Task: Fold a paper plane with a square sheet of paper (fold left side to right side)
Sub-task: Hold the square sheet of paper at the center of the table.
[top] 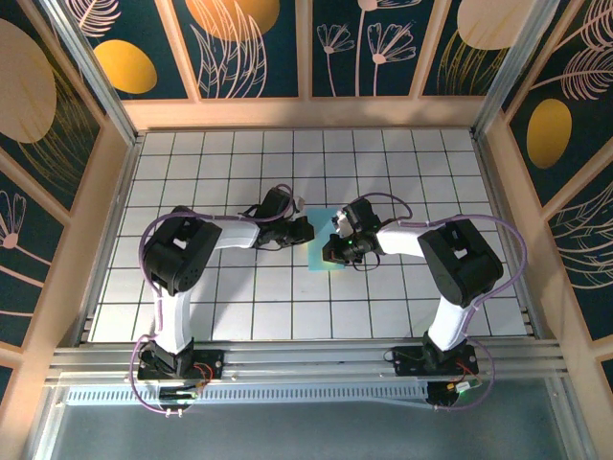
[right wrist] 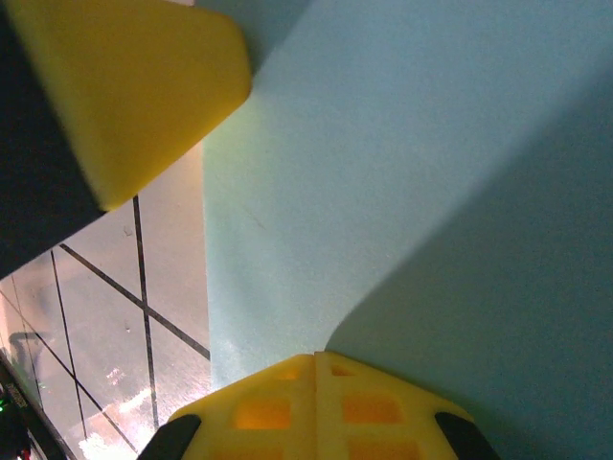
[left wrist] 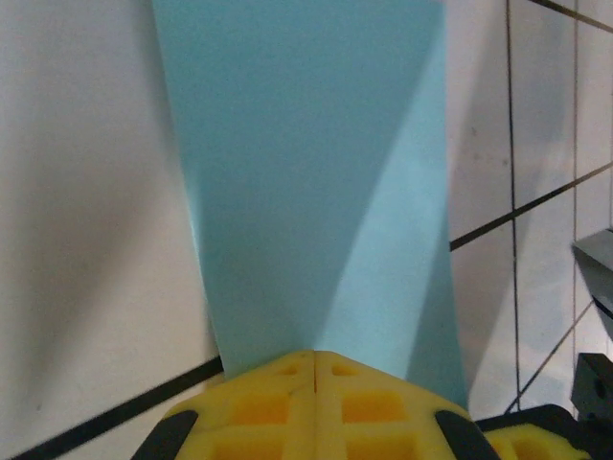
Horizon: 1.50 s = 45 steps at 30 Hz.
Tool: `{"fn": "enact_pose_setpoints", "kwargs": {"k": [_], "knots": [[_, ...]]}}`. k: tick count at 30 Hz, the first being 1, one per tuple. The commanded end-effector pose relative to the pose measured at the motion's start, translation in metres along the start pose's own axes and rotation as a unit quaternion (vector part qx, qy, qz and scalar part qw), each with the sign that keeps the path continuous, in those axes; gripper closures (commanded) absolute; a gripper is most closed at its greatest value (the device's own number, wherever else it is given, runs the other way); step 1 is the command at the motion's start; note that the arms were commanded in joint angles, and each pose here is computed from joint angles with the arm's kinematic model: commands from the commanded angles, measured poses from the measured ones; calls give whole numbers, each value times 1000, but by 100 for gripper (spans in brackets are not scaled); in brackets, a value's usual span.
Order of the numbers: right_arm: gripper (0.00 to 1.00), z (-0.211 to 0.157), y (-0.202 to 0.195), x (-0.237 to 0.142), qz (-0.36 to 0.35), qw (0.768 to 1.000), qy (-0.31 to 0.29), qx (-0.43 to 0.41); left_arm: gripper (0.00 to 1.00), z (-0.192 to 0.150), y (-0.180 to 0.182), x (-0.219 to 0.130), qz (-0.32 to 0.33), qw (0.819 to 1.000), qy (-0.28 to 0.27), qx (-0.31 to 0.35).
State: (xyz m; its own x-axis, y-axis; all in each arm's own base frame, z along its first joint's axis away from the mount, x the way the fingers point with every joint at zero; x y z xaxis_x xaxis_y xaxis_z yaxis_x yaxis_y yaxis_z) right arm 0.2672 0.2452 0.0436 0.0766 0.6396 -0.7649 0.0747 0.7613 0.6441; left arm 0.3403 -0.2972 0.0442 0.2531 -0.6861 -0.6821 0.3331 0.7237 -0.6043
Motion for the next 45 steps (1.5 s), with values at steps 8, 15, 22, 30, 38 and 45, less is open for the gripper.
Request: {"fn": "enact_pose_setpoints", "kwargs": {"k": [8, 15, 22, 30, 38, 45], "knots": [[82, -6, 7, -8, -12, 1000, 18, 12, 100, -11, 16, 5, 32, 999, 22, -11], [64, 10, 3, -52, 12, 999, -20, 27, 100, -14, 17, 5, 33, 999, 26, -9], [62, -2, -33, -54, 2, 998, 4, 68, 100, -13, 16, 5, 32, 999, 25, -6], [65, -12, -34, -42, 23, 995, 33, 92, 100, -13, 16, 6, 31, 999, 26, -7], [68, -17, -33, -34, 29, 994, 49, 94, 100, -14, 16, 6, 30, 999, 26, -7], [68, -9, -23, -37, 52, 994, 34, 88, 100, -14, 16, 6, 30, 999, 26, -6]]}}
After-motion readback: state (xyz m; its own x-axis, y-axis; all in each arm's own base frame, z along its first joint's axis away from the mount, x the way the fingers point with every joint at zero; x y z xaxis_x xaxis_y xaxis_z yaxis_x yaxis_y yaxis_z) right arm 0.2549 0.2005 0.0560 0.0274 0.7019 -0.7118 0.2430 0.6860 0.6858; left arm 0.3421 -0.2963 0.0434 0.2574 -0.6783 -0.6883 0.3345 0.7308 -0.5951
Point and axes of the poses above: each hand's point on the last joint's axis, 136 mm out from that joint toward the fingers, its own x axis out along the fingers, its own y axis along the line the jaws close on, z = x × y, the point moved 4 cm from there along -x, back along the fingers, and after that the axes turned 13 degrees about x, right-handed, at the moved point
